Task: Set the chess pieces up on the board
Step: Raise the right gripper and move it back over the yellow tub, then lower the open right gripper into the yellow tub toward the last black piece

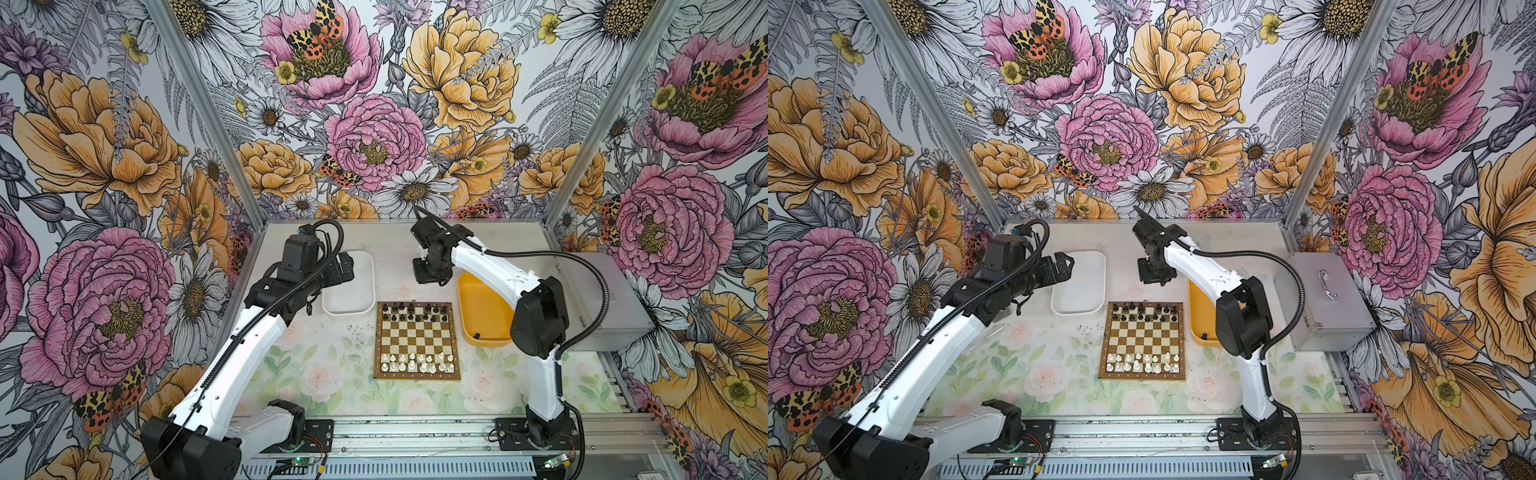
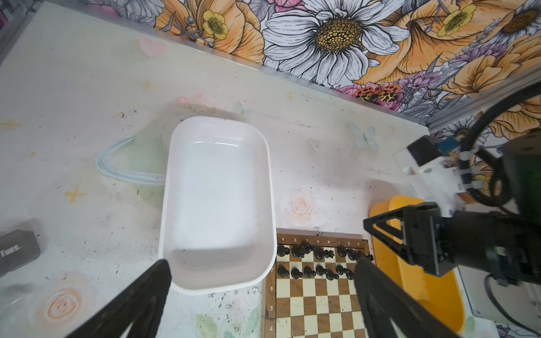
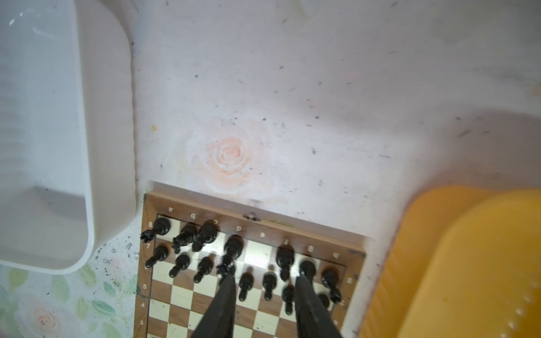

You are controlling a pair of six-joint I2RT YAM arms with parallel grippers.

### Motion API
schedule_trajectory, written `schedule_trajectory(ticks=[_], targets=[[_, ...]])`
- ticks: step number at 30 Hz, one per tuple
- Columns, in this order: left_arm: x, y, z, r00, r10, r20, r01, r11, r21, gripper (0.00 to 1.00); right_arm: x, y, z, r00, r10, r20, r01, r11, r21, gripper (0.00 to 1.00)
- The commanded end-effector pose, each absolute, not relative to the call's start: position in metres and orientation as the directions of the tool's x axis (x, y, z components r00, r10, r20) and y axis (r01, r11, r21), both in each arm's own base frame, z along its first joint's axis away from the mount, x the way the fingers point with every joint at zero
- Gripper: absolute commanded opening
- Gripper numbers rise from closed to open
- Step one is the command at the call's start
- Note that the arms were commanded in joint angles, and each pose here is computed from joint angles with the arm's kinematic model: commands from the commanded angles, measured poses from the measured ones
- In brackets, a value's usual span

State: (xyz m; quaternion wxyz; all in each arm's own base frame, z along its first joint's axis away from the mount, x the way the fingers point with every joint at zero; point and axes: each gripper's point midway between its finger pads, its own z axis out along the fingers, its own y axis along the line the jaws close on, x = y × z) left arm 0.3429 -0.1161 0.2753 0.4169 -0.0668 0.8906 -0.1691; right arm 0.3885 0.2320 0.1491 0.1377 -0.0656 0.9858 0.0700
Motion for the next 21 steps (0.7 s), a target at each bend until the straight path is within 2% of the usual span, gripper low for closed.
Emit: schedule_trajectory(ticks=[1,11,16,21], targets=[[0.363,-0.154,0.292,-0.627,-0.21,-0.751,0.142,0.916,-0.375,0.99,0.372,0.184,0.172,-0.95,-0.04,-0.31,-0.062,0.996,0.061,0.36],[0.376,-0.266,0.277,-0.671,-0.005,-0.741,0.373,0.862,-0.343,0.99,0.276,0.116,0.126,-0.982,0.095,-0.166,0.097,0.995,-0.003,0.35],[0.372,-0.283,0.271,-0.678,0.025,-0.734,0.409,0.843,-0.349,0.99,0.256,0.108,0.107,-0.98,0.135,-0.144,0.134,0.991,0.014,0.35],[0.37,-0.285,0.274,-0.676,0.023,-0.737,0.413,0.839,-0.353,0.99,0.255,0.108,0.094,-0.978,0.155,-0.141,0.151,0.988,0.039,0.35]])
